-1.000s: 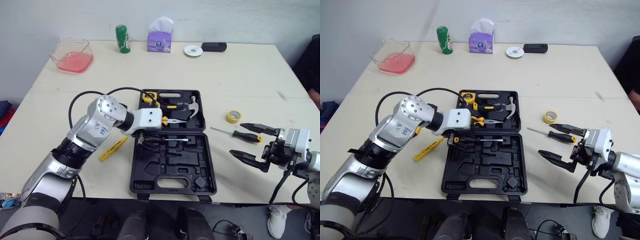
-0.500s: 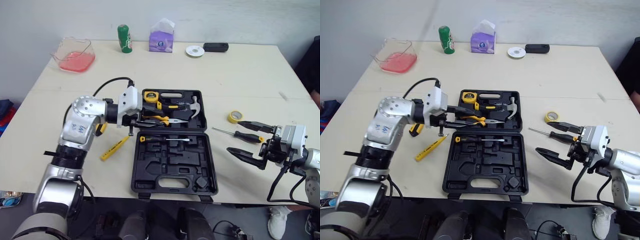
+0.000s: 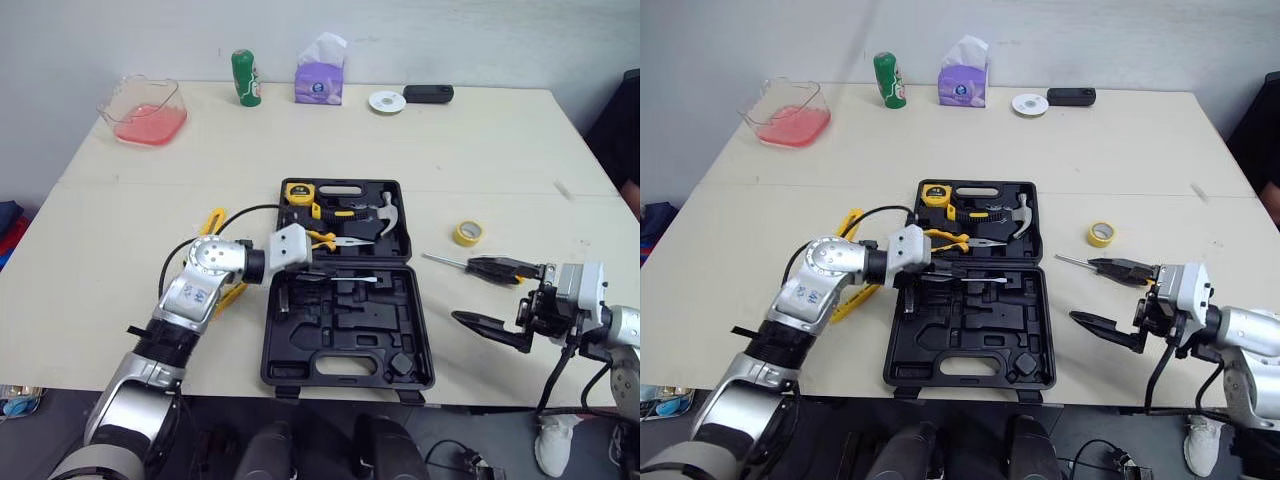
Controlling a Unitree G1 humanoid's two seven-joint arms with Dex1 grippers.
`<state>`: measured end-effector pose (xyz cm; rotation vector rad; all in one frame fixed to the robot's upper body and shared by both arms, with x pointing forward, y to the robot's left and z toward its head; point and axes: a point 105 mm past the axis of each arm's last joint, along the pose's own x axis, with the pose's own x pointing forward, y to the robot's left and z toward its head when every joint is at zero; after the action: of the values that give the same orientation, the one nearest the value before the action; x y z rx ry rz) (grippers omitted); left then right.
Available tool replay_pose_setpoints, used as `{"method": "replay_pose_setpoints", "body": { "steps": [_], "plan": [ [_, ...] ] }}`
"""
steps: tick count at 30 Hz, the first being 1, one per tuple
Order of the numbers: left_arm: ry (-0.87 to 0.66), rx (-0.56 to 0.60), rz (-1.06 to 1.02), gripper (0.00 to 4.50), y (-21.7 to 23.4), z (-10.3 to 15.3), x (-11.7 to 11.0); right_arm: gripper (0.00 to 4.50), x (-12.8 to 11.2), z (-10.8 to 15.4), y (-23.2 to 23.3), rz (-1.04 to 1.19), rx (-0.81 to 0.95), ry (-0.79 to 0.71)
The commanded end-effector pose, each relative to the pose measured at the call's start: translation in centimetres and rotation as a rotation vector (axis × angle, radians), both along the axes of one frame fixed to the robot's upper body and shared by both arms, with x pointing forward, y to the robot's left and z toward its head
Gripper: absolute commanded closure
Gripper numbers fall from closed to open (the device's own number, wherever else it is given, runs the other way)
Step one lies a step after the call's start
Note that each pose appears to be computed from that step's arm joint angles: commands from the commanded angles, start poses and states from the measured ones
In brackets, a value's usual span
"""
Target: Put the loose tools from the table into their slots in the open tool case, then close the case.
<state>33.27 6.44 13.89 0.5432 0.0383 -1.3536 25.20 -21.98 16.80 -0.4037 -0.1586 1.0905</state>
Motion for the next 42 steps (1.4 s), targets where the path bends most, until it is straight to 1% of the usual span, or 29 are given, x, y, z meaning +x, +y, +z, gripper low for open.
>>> {"method": "replay_pose_setpoints", "body": {
  "steps": [1,8,11,14,15,19,24,26,28,29,33,37,39,42],
  "plan": [
    [-0.021,-0.01,0.006,4.47,-0.2,0.3,0.0,0.0,-0.4,0.9,0.2,0.021,-0.027,-0.034],
    [0.007,0.01,0.091,4.47,-0.2,-1.1,0.9,0.0,-0.5,1.0,0.3,0.018,-0.035,-0.035],
    [0.036,0.004,0.101,4.47,-0.2,-1.8,0.8,0.0,-0.6,1.2,0.6,0.02,-0.036,-0.037],
    [0.066,0.031,0.11,4.47,0.0,-2.9,0.6,0.0,-0.5,1.5,0.9,0.02,-0.034,-0.04],
    [0.077,0.051,0.104,4.47,0.0,-3.5,0.4,0.0,-0.4,1.6,0.9,0.02,-0.033,-0.041],
    [0.19,0.127,0.188,4.47,0.5,-6.4,0.2,0.0,-0.2,1.9,1.3,0.02,-0.023,-0.048],
    [0.286,0.205,0.259,4.47,1.4,-8.6,-0.4,0.0,0.0,2.0,1.6,0.01,-0.011,-0.053],
    [0.307,0.234,0.273,4.47,1.7,-9.1,-0.5,0.0,0.0,2.1,1.6,0.005,-0.004,-0.057],
    [0.257,0.289,0.273,4.47,2.2,-9.6,-0.4,0.0,0.1,2.2,1.6,0.002,0.007,-0.06],
    [0.254,0.279,0.271,4.47,2.1,-9.5,-0.3,0.0,0.1,2.2,1.6,0.0,0.01,-0.06],
    [0.244,0.137,0.227,4.47,0.7,-7.0,-0.1,0.0,0.2,2.0,1.7,-0.003,0.012,-0.06],
    [0.001,0.021,0.153,4.47,-0.6,-2.1,0.7,0.0,0.5,1.9,1.5,-0.017,0.014,-0.061],
    [-0.015,-0.013,0.12,4.47,-0.9,-1.1,0.3,0.0,0.5,1.9,1.4,-0.022,0.012,-0.06],
    [-0.08,-0.107,0.058,4.47,-0.3,1.6,-0.9,0.0,0.6,2.0,0.2,-0.056,0.003,-0.062]
  ]
}}
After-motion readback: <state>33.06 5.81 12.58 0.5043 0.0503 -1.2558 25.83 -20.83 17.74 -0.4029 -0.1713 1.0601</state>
